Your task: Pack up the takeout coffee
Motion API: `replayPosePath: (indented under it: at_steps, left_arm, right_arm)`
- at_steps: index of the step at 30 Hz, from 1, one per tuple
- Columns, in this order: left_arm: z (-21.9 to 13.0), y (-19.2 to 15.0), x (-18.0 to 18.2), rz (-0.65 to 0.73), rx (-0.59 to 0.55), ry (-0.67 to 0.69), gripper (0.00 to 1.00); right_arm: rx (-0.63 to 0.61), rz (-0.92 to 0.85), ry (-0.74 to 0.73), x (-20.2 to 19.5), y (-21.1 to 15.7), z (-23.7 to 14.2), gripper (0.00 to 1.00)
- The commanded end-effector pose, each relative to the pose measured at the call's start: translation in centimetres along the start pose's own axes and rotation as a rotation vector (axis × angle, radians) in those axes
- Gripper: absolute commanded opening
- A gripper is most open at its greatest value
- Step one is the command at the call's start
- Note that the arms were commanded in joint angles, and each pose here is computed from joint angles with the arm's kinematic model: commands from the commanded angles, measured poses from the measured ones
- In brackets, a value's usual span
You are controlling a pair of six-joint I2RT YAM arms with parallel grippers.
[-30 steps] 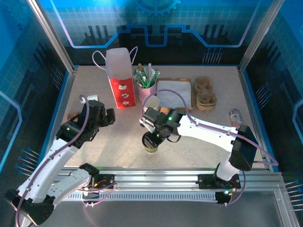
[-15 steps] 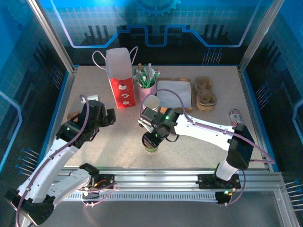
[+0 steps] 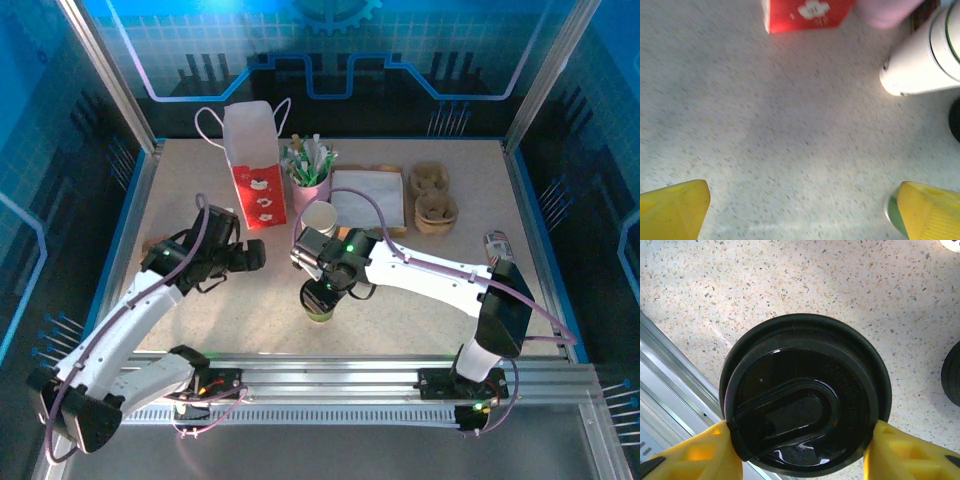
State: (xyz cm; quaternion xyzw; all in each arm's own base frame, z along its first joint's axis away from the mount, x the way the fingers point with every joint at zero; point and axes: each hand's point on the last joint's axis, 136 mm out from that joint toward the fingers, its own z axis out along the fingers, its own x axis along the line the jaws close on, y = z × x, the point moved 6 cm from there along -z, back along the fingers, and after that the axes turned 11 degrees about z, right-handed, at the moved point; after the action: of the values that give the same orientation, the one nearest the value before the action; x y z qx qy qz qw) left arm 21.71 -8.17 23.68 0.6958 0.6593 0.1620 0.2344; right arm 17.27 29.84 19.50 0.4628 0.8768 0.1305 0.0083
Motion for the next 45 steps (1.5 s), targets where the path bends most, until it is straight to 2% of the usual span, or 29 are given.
replayPosePath:
  at_steps: [1, 8, 22, 30, 45]
  left_arm:
    - [-0.3, -0.4, -1.7, -0.046, 0.103, -0.141, 0.96]
    - [2.5, -2.7, -3.6, -0.146, 0.201, -0.298, 0.88]
    - [5.7, -4.5, -7.2, -0.152, 0.259, -0.368, 0.79]
    - [6.7, -5.7, -7.8, -0.185, 0.296, -0.411, 0.67]
    - [5.4, -5.7, -7.8, -0.246, 0.224, -0.470, 0.65]
  right_arm:
    - [0.111, -0.017, -0.065, -0.5, -1.6, 2.8, 0.40]
    - [0.128, -0.017, -0.059, -0.6, -1.7, 3.4, 0.40]
    - [0.158, -0.019, -0.054, -0.7, -1.9, 4.1, 0.39]
    - [0.172, -0.020, -0.062, -0.8, -2.1, 4.4, 0.39]
    - [0.201, -0.016, -0.064, -1.0, -2.4, 5.5, 0.39]
